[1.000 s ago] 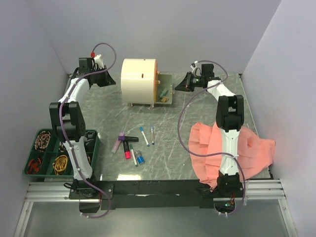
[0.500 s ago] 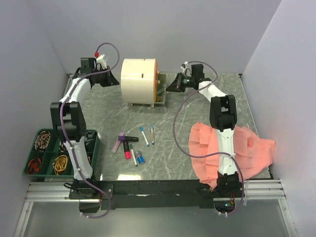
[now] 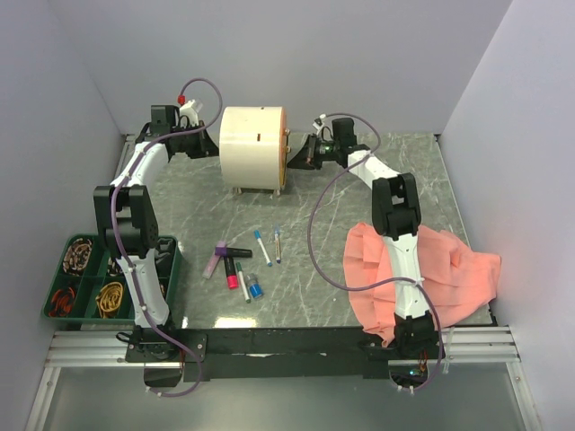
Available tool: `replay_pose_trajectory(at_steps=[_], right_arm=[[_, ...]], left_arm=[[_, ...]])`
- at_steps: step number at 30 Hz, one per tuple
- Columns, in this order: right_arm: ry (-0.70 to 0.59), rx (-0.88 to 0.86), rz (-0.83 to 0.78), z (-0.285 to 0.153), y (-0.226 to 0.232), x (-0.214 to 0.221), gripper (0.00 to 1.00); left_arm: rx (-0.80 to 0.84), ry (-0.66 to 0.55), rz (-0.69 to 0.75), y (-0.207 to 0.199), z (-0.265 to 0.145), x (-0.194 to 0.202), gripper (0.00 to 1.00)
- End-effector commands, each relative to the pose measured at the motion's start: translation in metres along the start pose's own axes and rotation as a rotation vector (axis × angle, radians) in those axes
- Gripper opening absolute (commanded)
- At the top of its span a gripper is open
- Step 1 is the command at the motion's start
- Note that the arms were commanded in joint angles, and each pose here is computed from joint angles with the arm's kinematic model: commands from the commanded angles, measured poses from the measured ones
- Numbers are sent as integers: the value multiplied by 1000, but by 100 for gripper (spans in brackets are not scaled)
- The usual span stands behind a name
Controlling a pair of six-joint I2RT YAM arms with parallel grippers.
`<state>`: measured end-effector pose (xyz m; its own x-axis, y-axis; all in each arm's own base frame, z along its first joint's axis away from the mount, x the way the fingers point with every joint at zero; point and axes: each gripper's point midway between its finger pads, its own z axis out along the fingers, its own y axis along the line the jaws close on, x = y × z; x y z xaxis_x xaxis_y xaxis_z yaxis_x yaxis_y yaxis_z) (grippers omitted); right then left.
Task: Sort the stationery into containers
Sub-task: Close the drawer in the storage box.
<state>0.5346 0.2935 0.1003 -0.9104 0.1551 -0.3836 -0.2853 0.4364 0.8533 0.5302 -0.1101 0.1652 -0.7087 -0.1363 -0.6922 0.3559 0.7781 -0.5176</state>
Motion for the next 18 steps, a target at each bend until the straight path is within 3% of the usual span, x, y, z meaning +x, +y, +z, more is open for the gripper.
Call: replay_pose_trajectory(at_steps=[1, 9, 10, 11, 13, 14, 18], right_arm=[[-14, -55, -47, 7, 21, -10, 0], [-24, -54, -52, -3, 25, -15, 3], [-27, -44, -51, -10, 24, -16, 7], [-34, -30, -47, -17, 20, -18, 22], [-41, -13, -31, -37, 14, -19, 38], [-45, -16, -25, -45, 13, -20, 42], [-46, -117, 54, -70, 20, -22, 55]], left_arm=[[25, -28, 53, -16, -13, -12, 1], [-5, -33, 64, -12, -14, -15, 1], [-16, -34, 66, -10, -16, -16, 2], [-23, -32, 77, -10, -17, -16, 6], [-53, -34, 83, -6, -18, -16, 16], [-69, -40, 80, -1, -21, -18, 29], [-139, -48, 64, 21, -27, -21, 46]])
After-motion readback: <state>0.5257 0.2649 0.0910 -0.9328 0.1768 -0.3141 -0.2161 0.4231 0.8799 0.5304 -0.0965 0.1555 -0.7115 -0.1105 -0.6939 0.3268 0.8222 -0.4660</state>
